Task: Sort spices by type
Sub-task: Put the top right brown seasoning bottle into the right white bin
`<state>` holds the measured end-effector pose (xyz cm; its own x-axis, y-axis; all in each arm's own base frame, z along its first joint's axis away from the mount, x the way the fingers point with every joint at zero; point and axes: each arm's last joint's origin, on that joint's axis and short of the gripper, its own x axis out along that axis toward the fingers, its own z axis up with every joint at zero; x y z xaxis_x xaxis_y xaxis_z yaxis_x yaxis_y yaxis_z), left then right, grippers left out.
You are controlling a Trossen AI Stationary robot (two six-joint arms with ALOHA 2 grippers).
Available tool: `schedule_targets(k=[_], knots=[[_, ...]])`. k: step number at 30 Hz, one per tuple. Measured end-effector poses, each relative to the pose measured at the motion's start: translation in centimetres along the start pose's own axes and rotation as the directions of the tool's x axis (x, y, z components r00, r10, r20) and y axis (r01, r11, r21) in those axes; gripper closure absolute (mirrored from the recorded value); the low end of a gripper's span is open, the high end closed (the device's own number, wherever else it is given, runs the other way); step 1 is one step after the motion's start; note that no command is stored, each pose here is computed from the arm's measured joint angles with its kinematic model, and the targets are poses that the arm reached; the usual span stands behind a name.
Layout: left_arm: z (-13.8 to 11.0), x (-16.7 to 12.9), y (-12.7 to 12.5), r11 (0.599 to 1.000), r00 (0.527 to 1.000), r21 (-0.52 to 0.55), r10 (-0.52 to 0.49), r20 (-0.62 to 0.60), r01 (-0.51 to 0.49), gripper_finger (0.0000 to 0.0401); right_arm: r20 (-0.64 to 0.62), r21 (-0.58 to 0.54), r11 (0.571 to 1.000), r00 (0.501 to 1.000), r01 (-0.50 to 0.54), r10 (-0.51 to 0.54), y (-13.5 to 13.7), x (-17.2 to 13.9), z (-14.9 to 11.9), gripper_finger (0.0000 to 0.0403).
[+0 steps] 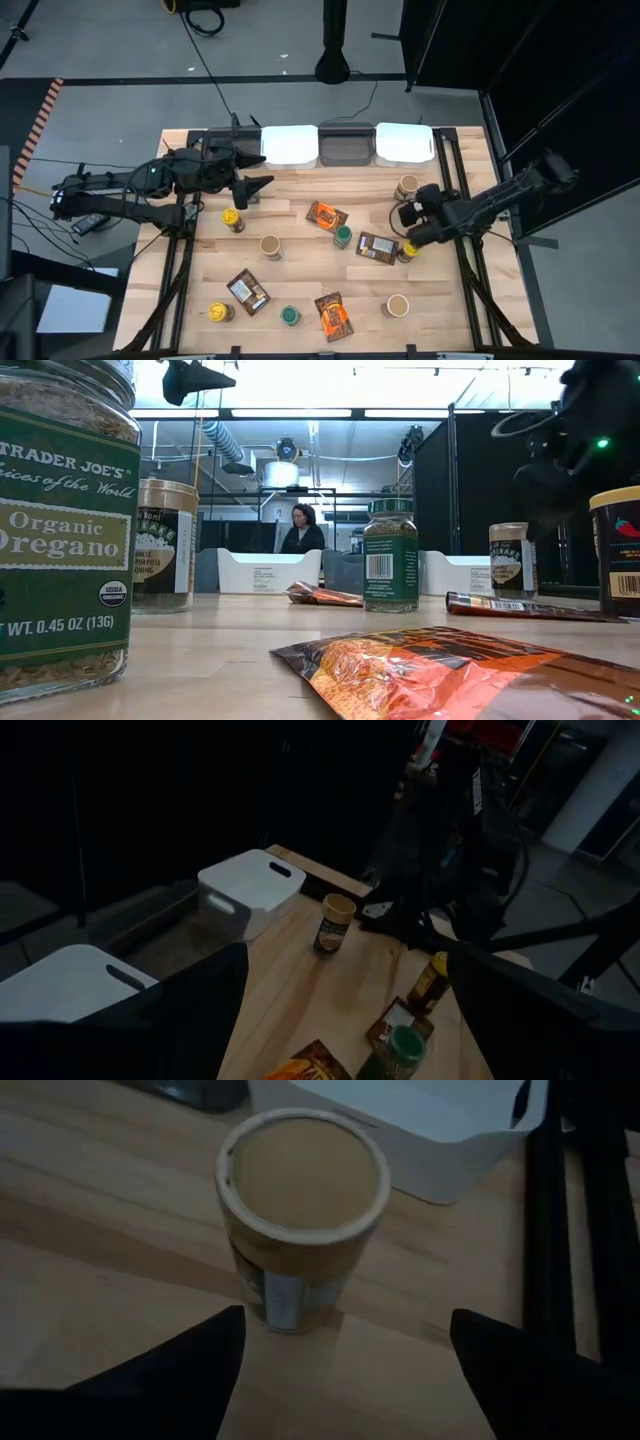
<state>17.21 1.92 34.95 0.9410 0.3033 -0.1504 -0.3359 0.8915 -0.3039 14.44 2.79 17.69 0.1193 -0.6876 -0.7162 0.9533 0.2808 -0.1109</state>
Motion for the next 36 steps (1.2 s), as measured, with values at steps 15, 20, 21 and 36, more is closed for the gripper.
schedule_targets(k=[15,20,21,36], knots=[[0.0,0.0,0.0,1.0,1.0,-0.029,-0.004,-0.001,0.004,0.0052,-0.128,0.0,1.0,0.992,-0.023,0.023,-0.7,2.1,3.7,0.0041],[0.0,0.0,0.0,0.998,1.0,-0.07,-0.004,-0.001,0.004,0.0052,-0.213,0.014,0.991,0.968,-0.136,0.136,-0.7,1.7,5.0,0.0036],[0.0,0.0,0.0,0.997,1.0,-0.074,-0.006,-0.002,0.005,0.0052,-0.216,0.015,0.988,0.964,-0.154,0.153,-0.6,1.4,5.4,0.0036],[0.2,0.0,-0.2,0.989,0.999,-0.139,-0.047,0.009,0.048,0.0052,-0.285,-0.01,0.966,0.926,-0.26,0.247,-2.1,-0.1,11.5,0.0021]])
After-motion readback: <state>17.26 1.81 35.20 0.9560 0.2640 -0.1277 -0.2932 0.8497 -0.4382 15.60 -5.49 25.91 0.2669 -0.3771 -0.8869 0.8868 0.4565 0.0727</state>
